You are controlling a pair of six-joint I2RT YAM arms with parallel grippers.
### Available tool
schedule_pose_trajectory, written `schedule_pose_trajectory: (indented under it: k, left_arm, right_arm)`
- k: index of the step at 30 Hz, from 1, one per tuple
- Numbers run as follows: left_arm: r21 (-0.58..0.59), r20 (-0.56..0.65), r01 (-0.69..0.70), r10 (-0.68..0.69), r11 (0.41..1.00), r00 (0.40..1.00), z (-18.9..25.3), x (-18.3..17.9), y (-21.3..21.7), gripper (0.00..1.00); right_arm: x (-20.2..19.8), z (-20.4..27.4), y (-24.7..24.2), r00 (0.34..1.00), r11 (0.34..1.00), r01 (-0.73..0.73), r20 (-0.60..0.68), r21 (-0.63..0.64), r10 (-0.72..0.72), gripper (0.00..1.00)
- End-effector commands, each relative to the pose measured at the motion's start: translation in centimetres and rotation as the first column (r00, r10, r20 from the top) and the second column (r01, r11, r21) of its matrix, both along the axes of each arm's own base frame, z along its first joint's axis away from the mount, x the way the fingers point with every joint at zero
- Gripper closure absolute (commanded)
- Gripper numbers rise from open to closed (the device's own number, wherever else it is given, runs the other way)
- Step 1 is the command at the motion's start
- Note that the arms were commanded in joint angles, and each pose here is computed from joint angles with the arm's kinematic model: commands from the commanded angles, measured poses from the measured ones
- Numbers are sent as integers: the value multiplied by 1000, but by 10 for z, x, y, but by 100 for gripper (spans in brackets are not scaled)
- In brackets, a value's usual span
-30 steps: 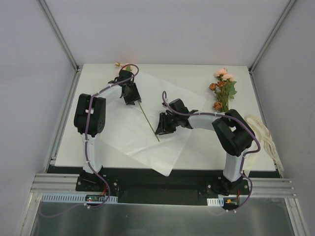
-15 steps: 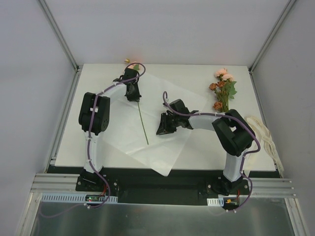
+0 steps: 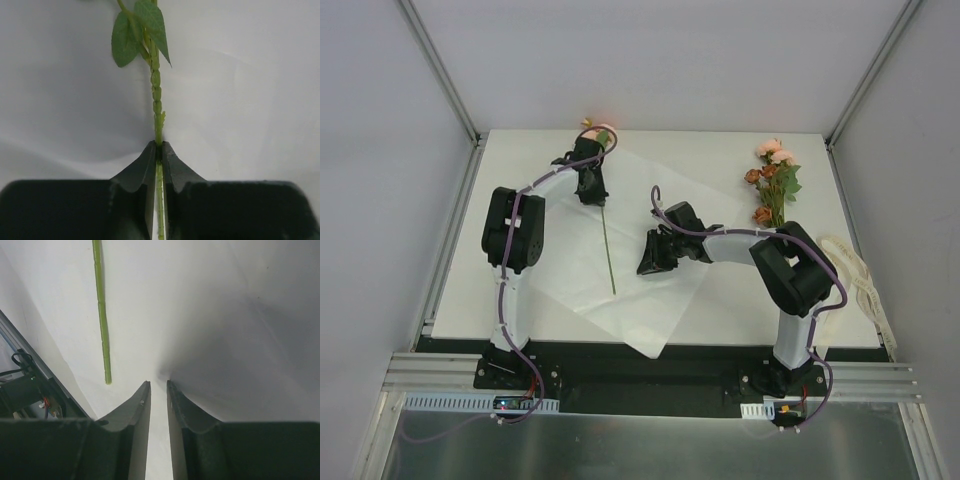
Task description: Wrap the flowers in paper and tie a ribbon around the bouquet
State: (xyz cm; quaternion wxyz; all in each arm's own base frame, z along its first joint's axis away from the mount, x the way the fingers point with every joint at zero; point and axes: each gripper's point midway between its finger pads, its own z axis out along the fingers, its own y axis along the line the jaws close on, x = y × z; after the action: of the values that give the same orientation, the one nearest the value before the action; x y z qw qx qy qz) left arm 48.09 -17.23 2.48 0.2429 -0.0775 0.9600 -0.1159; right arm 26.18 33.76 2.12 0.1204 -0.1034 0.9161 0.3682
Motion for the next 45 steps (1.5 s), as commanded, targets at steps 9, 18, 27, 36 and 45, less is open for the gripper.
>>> schedule_pose_trajectory:
  k: [9,18,27,36,45]
  left_arm:
    - [-94,18,-54,56,994,998,45,-2,-2,51]
    - [-317,25,72,-67,946,997,125,-102,-28,43]
    - [-574,247,594,-573,563,782,184,-283,-123,33]
    - [-566,288,668,-643,483,709,177,-325,-112,27]
    - [-576,304,695,-677,430,670,176,-342,-106,25]
  right_arm:
    - [10,64,-10,994,1000,-8,107,-23,10,68]
    - [44,96,-160,961,941,248,181,-228,-210,42]
    - [10,47,-352,816,601,563,267,-567,-513,32]
    - [1,17,-398,819,450,488,216,-748,-531,61]
    - [-3,29,-417,801,362,491,248,-792,-544,68]
